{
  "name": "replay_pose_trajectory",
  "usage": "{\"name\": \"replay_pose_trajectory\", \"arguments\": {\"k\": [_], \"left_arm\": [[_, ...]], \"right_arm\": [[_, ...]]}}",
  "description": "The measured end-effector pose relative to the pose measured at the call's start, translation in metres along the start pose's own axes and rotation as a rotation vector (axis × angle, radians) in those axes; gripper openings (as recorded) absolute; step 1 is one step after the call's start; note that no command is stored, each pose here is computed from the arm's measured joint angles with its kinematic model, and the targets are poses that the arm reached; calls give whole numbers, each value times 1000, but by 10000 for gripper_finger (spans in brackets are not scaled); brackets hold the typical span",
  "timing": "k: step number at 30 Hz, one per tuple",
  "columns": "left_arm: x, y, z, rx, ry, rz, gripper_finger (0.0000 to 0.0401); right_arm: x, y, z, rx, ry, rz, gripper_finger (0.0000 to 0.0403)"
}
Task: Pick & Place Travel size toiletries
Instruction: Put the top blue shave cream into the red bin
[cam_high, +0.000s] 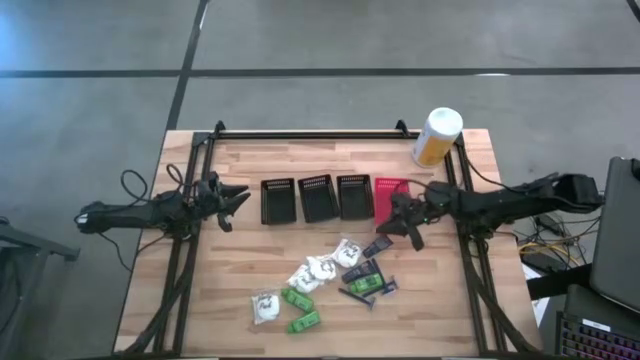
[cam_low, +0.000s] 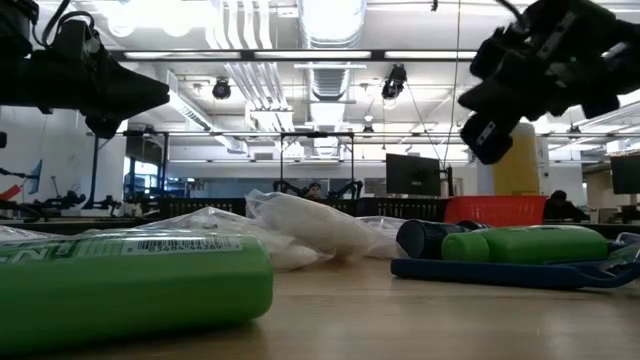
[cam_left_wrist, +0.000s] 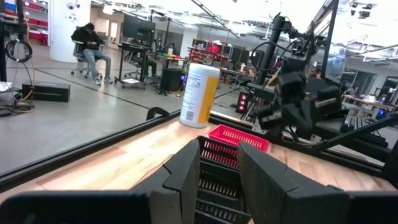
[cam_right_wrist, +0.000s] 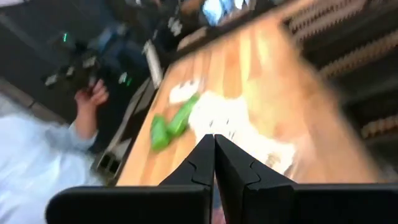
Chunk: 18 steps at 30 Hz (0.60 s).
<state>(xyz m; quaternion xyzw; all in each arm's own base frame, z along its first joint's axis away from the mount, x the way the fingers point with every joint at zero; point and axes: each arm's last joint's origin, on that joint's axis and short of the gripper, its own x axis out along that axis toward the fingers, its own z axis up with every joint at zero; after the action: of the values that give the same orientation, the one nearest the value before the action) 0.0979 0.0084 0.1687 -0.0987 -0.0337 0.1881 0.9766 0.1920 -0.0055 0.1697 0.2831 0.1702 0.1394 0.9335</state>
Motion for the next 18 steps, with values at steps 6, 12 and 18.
{"name": "replay_pose_trajectory", "arguments": {"k": [6,12,18], "left_arm": [[0,0,0,0,0,0,115],[0,0,0,0,1,0,115],[0,0,0,0,2,-1,115]], "right_arm": [[23,-8,3,26,104,20,9],[48,-15,12,32,161,41,9],[69,-19,15,87,297,221,9]]}}
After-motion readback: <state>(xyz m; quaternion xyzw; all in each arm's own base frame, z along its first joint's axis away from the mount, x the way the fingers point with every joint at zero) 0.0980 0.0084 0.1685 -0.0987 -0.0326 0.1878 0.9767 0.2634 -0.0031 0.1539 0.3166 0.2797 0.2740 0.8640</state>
